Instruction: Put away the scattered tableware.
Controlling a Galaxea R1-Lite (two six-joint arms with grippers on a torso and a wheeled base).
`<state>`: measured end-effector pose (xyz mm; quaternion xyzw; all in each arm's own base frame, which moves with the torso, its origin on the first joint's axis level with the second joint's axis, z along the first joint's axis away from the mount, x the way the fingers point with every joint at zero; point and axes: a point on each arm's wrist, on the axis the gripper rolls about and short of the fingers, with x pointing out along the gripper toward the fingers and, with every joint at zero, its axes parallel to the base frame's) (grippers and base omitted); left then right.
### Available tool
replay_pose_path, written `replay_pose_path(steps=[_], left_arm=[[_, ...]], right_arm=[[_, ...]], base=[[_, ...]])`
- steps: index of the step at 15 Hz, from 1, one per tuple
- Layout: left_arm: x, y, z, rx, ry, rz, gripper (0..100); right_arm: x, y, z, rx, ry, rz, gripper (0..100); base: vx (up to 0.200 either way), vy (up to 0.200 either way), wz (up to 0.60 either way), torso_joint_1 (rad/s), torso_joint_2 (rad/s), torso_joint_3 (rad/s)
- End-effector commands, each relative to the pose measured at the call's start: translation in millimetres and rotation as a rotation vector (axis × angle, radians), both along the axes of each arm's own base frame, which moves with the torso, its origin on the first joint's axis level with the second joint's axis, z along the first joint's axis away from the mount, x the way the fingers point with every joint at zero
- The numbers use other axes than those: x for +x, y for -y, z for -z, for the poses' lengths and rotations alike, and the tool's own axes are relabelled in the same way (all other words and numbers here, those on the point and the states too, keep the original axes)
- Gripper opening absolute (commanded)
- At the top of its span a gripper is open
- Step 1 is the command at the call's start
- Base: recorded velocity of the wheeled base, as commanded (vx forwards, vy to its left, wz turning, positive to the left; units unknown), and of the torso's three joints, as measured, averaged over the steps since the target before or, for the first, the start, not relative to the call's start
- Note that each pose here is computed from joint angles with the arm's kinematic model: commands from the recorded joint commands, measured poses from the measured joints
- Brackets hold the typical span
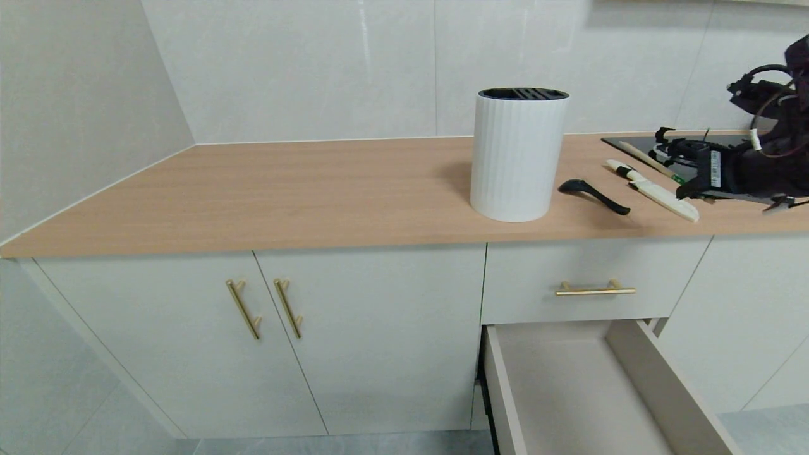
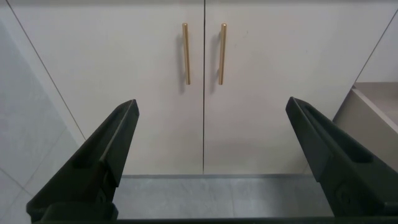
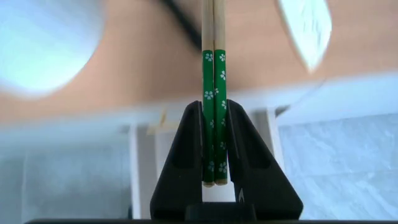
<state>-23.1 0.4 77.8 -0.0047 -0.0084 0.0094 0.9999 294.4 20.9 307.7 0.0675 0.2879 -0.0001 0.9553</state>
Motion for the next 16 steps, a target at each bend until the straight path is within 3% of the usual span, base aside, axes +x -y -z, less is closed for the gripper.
replay_pose_path(steps=[1,3,8,11,14,16], left_arm=[[0,0.0,0.0,0.0,0.0,-0.001,100],[0,0.0,0.0,0.0,0.0,-0.001,100],[0,0.0,0.0,0.0,0.0,-0.001,100],[0,0.0,0.0,0.0,0.0,-0.001,100],[0,0.0,0.0,0.0,0.0,-0.001,100],[0,0.0,0.0,0.0,0.0,-0.001,100]], right_arm=[[-91,-6,-23,0.053,0.095,-0.141,0],[-134,-10,-14,0.084,0.084,-0.283,0],[-170,-25,27,0.064,-0.21,-0.442,0],[-150,-34,72,0.07,-0.442,-0.454,0],[-81,-44,133,0.117,-0.749,-0.277,0],[-70,-47,145,0.117,-0.777,-0.269,0]], base=[[0.0,0.0,0.0,0.0,0.0,0.0],[0.0,0.0,0.0,0.0,0.0,0.0],[0.0,0.0,0.0,0.0,0.0,0.0],[0.0,0.0,0.0,0.0,0.0,0.0],[0.0,0.0,0.0,0.0,0.0,0.0],[0.0,0.0,0.0,0.0,0.0,0.0]])
